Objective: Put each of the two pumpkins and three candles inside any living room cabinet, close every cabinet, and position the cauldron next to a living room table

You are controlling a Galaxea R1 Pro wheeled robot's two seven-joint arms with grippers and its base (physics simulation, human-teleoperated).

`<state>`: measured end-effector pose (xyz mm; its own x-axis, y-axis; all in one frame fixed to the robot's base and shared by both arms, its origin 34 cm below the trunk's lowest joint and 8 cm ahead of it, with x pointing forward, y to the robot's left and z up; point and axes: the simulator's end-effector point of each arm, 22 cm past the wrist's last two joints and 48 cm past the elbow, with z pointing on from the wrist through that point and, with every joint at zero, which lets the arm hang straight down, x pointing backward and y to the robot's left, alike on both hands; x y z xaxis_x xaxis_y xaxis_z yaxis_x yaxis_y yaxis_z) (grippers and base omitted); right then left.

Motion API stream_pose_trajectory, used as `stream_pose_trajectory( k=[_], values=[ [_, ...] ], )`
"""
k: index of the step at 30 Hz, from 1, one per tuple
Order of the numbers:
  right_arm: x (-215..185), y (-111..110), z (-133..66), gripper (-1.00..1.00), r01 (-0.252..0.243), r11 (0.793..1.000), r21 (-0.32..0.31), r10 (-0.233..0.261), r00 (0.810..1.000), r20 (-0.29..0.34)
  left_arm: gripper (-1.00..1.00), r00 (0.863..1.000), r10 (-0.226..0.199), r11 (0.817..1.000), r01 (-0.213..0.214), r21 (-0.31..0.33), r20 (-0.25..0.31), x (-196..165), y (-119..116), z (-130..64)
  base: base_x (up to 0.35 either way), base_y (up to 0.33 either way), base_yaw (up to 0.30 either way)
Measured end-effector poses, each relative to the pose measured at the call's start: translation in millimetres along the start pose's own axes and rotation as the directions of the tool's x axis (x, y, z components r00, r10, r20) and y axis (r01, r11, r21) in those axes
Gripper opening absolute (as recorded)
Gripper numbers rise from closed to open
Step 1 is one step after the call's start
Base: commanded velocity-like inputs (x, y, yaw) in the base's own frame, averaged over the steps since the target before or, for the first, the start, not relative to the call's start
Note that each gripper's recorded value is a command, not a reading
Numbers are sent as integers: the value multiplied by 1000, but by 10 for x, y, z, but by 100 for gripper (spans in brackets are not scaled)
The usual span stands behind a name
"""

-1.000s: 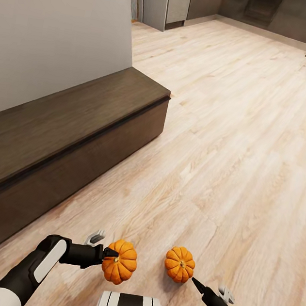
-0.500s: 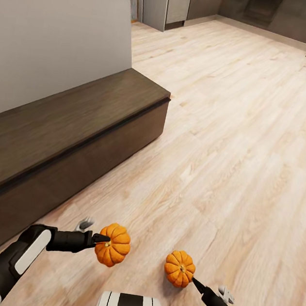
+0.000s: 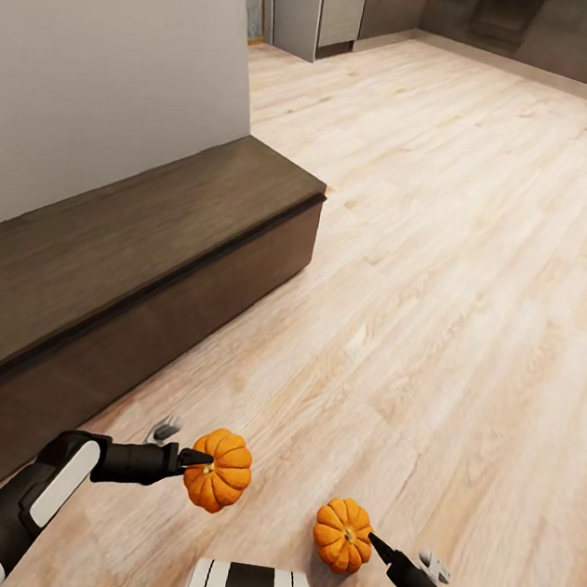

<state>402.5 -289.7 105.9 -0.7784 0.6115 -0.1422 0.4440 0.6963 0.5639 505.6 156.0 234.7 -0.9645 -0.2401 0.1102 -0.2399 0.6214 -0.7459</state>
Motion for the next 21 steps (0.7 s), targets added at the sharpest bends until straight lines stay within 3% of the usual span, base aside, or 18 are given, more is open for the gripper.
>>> stream_pose_trajectory(
  k=[21],
  values=[
    [165,-179,48,100,-16,999,36,17,999,-31,-100,999,-33,999,33,-10,-29,101,172,125,5,0,0]
  ],
)
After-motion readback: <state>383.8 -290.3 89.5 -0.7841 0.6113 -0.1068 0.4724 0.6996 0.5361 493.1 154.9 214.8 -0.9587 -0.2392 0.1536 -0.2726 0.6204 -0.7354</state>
